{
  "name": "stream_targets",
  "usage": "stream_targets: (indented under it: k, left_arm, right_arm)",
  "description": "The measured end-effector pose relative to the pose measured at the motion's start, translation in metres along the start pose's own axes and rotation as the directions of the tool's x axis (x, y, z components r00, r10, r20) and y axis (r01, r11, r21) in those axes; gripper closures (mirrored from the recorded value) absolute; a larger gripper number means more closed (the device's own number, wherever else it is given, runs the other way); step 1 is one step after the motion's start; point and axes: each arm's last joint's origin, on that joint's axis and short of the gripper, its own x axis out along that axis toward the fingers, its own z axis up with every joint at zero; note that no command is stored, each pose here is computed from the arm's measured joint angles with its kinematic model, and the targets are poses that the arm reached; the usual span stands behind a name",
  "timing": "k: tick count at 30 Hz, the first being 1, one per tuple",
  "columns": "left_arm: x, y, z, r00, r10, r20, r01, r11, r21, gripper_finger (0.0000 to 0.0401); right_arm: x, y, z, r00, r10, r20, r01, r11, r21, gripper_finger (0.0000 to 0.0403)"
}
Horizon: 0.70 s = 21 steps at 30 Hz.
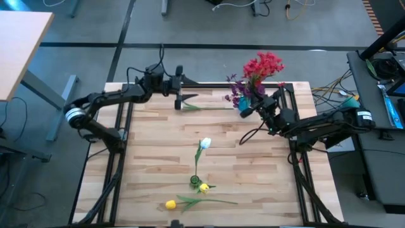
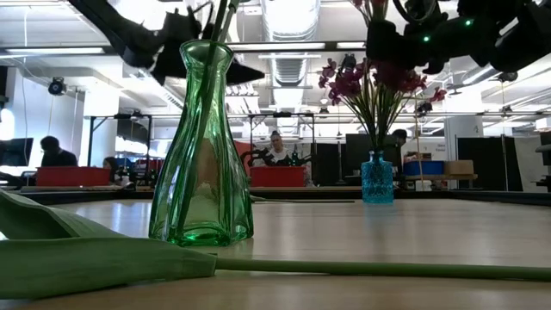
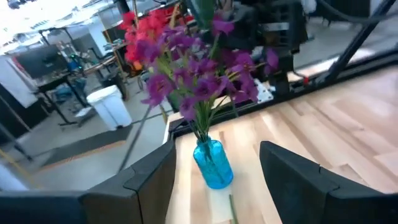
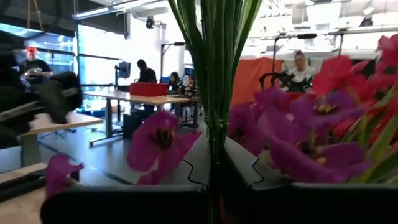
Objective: Sort flowers into vase by color
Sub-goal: Put the red flowers into the blue vase
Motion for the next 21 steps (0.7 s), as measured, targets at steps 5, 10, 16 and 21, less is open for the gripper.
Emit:
stream_targets:
  k: [5, 10, 16, 21]
  left_arm:
    - [0.014, 0.004, -0.023, 1.000, -0.003, 0.007, 0.004, 0.994, -0.108, 0.0185]
    - [0.025, 0.004, -0.035, 0.999, 0.006, 0.048, -0.002, 0.997, -0.083, 0.0185]
    - [0.034, 0.007, -0.044, 0.997, 0.016, 0.071, -0.008, 0.995, -0.100, 0.0185]
    - [0.037, 0.008, -0.043, 0.996, -0.014, 0.086, 0.025, 0.991, -0.132, 0.0185]
  right_arm:
    - [0.000, 0.001, -0.005, 1.000, 0.008, -0.023, -0.008, 1.000, 0.011, 0.0391]
    - [0.000, 0.000, -0.005, 0.998, -0.041, -0.040, 0.040, 0.999, -0.024, 0.0391]
    - [0.002, -0.004, -0.006, 0.996, -0.079, -0.041, 0.078, 0.997, -0.018, 0.0391]
    - [0.005, -0.008, -0.005, 0.994, -0.104, -0.031, 0.104, 0.995, -0.009, 0.0391]
